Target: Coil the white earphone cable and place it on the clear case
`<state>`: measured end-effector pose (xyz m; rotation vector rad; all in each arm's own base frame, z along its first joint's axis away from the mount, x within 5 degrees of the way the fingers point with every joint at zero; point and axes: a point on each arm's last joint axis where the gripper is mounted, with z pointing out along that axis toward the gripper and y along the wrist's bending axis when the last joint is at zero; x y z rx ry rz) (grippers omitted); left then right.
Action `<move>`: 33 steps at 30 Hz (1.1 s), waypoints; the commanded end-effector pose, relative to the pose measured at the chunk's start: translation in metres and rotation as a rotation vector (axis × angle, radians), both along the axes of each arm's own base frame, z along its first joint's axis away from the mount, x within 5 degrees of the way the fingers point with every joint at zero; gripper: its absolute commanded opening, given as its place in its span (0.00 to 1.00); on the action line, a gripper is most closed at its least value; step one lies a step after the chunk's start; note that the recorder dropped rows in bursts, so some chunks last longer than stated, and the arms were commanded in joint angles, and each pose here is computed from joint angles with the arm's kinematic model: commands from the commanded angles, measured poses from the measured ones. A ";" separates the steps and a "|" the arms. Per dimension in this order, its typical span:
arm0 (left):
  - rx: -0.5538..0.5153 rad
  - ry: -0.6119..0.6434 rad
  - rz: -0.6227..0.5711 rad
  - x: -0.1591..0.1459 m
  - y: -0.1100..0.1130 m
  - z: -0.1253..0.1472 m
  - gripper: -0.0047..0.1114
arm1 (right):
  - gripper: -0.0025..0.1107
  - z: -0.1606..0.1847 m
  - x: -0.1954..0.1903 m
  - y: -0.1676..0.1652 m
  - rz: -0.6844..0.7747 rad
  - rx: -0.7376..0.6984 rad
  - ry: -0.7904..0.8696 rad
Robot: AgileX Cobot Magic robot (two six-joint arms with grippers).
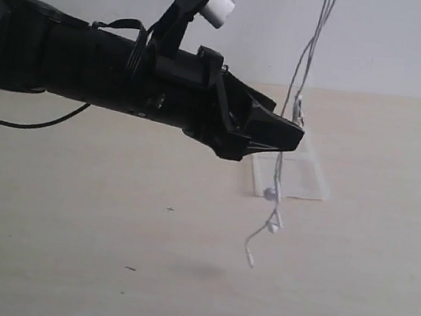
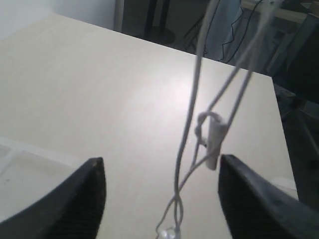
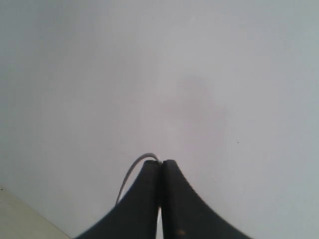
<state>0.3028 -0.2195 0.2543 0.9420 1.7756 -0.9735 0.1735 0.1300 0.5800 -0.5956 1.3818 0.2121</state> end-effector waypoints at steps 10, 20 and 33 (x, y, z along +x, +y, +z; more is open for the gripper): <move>0.023 -0.056 -0.058 -0.015 -0.025 0.004 0.72 | 0.02 0.002 0.001 -0.001 -0.003 0.011 -0.010; 0.046 -0.056 -0.021 -0.012 -0.024 0.002 0.06 | 0.02 0.002 0.000 -0.001 -0.002 0.013 -0.010; 0.091 -0.060 0.053 -0.006 -0.020 -0.001 0.04 | 0.02 0.001 -0.018 -0.022 -0.051 -0.032 0.066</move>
